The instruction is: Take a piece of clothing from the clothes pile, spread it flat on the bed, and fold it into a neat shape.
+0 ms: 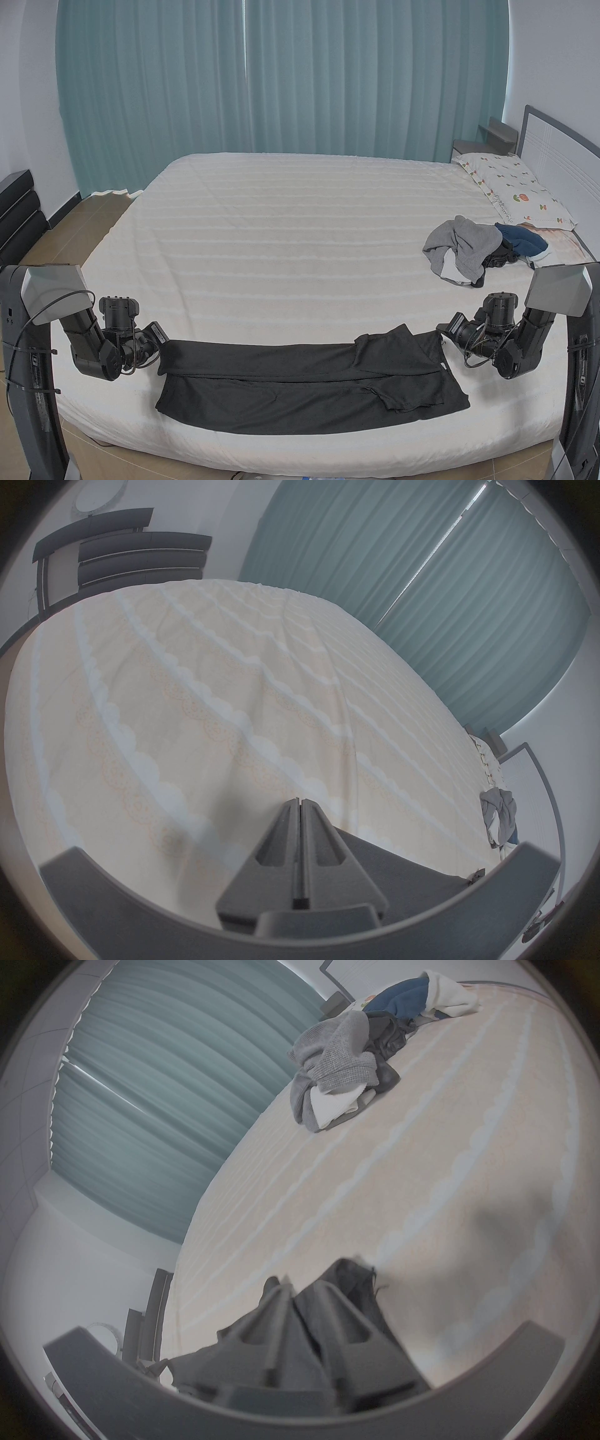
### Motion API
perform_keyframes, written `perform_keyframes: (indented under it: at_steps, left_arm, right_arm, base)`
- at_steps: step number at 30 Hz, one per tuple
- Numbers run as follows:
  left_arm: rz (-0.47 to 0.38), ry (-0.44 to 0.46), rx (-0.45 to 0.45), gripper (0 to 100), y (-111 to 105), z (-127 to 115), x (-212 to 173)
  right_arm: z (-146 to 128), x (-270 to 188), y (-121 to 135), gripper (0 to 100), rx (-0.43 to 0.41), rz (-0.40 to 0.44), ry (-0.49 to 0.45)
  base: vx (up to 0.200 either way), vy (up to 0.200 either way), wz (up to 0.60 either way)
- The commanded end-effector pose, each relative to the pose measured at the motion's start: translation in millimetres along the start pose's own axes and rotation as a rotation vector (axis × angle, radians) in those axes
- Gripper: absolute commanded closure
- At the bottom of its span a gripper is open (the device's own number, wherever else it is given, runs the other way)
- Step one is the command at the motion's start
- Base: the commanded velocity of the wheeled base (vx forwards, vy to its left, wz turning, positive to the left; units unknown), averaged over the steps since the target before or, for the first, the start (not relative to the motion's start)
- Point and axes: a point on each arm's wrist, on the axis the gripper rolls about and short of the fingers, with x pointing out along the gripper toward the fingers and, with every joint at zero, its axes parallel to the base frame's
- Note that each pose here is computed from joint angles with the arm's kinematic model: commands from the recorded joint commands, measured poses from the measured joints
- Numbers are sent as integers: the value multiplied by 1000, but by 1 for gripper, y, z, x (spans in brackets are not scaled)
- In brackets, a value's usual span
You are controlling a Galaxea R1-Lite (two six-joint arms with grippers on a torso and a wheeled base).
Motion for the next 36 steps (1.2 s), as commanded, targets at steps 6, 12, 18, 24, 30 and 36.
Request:
perform_keyframes:
  at_steps: [6,12,18,24,30,36]
  left_arm:
    - [-6,4,-1,100,-1,0,-1]
    - [-7,9,-2,0,0,-1,-2]
    - [-4,5,-7,0,3,1,1]
    - [-3,4,-8,0,3,1,2]
    - [-3,7,-8,0,4,1,2]
    - [-2,7,-8,0,4,1,2]
  right_arm:
    - [-17,-43,17,0,-9,29,116]
    - [-36,-45,24,0,-57,38,184]
    - [-45,-38,18,0,-85,21,210]
    - [-50,-40,22,0,-113,15,212]
    - [-60,-35,24,0,-133,-55,210]
    - [-50,-37,33,0,-132,-24,166]
  base:
    - [0,0,0]
    - [0,0,0]
    - [0,0,0]
    - [0,0,0]
    - [0,0,0]
    - [0,0,0]
